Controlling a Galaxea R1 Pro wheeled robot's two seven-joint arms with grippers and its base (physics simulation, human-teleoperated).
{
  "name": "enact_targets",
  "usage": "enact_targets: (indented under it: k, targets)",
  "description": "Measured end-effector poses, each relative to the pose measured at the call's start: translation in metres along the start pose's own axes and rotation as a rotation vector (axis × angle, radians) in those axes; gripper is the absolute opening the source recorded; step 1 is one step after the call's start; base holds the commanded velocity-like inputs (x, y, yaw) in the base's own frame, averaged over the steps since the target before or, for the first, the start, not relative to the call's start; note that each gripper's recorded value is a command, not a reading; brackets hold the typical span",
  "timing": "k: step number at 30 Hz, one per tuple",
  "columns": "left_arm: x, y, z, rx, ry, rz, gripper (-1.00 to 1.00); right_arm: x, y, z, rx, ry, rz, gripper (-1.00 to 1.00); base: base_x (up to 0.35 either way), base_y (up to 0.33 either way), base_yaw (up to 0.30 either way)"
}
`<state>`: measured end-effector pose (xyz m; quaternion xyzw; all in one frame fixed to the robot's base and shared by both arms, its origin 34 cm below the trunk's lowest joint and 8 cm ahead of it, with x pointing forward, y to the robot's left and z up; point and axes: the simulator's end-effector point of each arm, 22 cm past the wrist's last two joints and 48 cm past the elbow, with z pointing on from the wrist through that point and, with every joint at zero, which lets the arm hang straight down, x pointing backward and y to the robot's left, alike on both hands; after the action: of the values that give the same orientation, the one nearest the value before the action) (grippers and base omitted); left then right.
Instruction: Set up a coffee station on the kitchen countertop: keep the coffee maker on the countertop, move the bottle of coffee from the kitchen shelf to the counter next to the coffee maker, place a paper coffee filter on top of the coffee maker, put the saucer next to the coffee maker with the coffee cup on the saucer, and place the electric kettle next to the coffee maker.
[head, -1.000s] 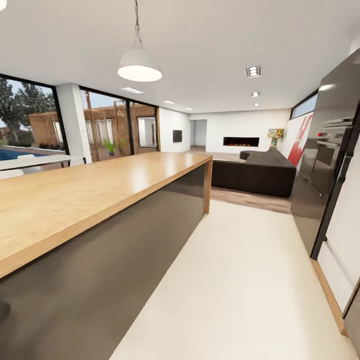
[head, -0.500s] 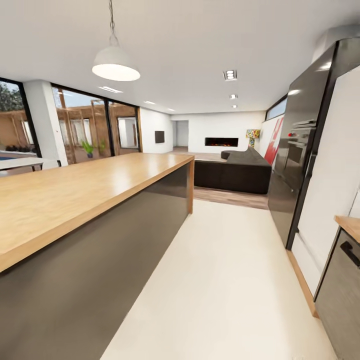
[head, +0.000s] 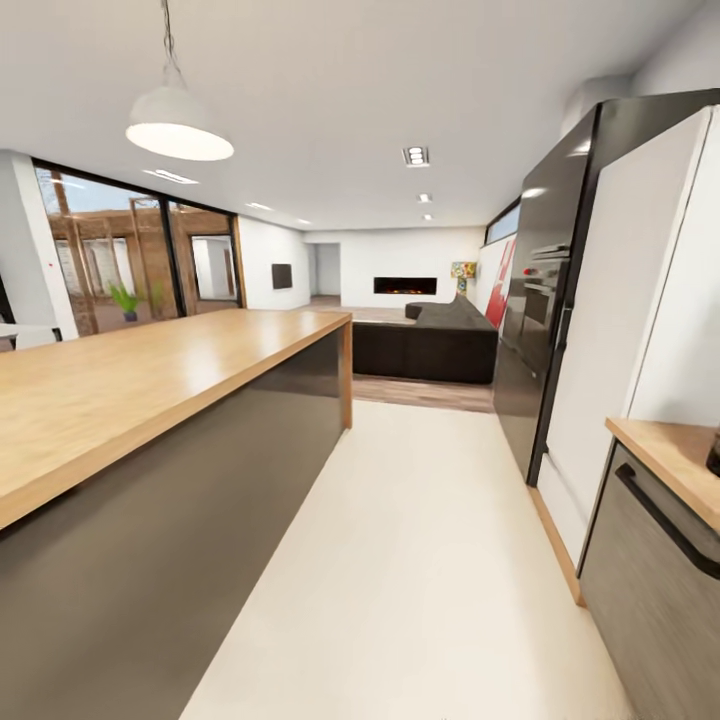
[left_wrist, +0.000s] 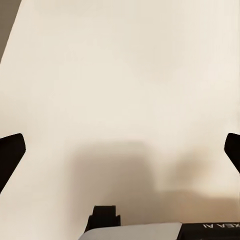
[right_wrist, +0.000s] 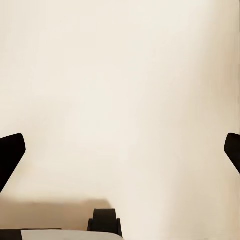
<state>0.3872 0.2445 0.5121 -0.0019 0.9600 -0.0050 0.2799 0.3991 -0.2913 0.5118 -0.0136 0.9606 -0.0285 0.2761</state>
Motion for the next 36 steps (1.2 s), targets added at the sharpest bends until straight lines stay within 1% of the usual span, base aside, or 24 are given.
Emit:
enact_targets:
  k: [12,15,29,36]
  targets:
    - [-0.0024,-0.0001,-0.0003,0.000,-0.006,0.000,1.00,-0.0024,-0.0001,-0.0003,0.000,-0.006,0.000,1.00,0.000,0.000,-0.251]
    - [-0.0029,-0.0005,-0.0005,0.001,-0.007,0.002,1.00,-0.0029,0.0000,-0.0006,0.000,-0.008,0.000,1.00,0.112,0.000,-0.159]
    - [-0.0028,-0.0017,-0.0007,0.003,-0.007,0.006,1.00,-0.0017,0.0005,-0.0009,-0.001,-0.005,-0.011,1.00,0.311,0.000,-0.018]
    - [-0.0028,-0.0014,-0.0007,0.003,-0.007,0.005,1.00,-0.0014,0.0006,-0.0010,-0.001,-0.004,-0.011,1.00,0.330,0.001,-0.155]
